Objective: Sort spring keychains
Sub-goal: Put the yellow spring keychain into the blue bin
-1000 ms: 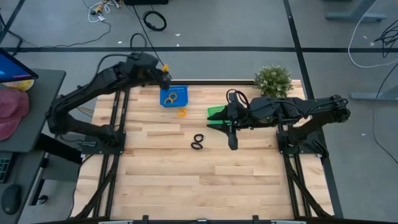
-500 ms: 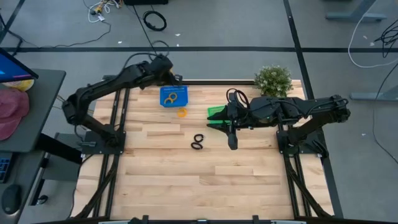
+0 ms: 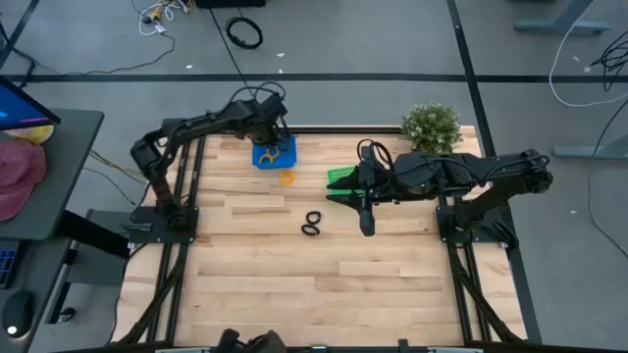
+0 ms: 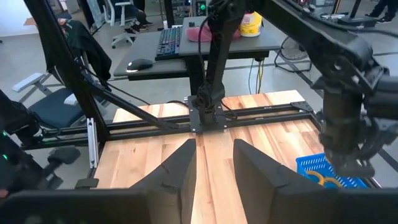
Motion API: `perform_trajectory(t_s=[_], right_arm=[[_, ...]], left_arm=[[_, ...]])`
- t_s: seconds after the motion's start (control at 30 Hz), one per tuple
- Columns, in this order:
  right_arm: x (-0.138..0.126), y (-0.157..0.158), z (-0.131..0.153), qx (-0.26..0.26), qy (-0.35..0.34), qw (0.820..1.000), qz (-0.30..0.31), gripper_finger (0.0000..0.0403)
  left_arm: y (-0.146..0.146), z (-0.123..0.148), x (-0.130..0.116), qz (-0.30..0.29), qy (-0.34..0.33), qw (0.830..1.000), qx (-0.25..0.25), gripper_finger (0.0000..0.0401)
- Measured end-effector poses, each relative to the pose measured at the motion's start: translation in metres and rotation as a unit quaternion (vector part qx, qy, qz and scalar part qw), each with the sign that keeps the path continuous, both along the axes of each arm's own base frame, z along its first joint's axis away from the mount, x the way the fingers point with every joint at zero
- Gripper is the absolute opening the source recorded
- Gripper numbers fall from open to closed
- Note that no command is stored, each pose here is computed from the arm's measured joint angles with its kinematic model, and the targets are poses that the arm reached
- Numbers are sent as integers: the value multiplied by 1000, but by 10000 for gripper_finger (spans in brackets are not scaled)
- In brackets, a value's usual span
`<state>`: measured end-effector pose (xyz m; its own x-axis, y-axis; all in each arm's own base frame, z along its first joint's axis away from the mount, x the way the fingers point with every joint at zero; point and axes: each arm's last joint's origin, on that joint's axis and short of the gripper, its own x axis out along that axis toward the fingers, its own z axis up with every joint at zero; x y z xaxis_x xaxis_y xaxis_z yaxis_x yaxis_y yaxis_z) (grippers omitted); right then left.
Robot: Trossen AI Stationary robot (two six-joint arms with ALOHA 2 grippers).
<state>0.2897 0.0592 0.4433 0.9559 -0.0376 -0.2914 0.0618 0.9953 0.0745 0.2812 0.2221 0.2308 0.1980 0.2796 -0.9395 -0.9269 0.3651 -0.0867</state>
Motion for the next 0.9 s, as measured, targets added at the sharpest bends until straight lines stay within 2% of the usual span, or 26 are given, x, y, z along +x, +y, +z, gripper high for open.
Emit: perform_trajectory(t_s=[0.37, 0.63, 0.9], right_arm=[[0, 0, 0, 12, -1, 1000, -4, 107], [0, 0, 0, 21, -1, 1000, -7, 107], [0, 0, 0, 21, -1, 1000, -7, 107]], left_arm=[[6, -53, 16, -3, 47, 997, -54, 30], [11, -58, 22, 6, 24, 999, -46, 31], [9, -62, 24, -5, 17, 998, -61, 37]])
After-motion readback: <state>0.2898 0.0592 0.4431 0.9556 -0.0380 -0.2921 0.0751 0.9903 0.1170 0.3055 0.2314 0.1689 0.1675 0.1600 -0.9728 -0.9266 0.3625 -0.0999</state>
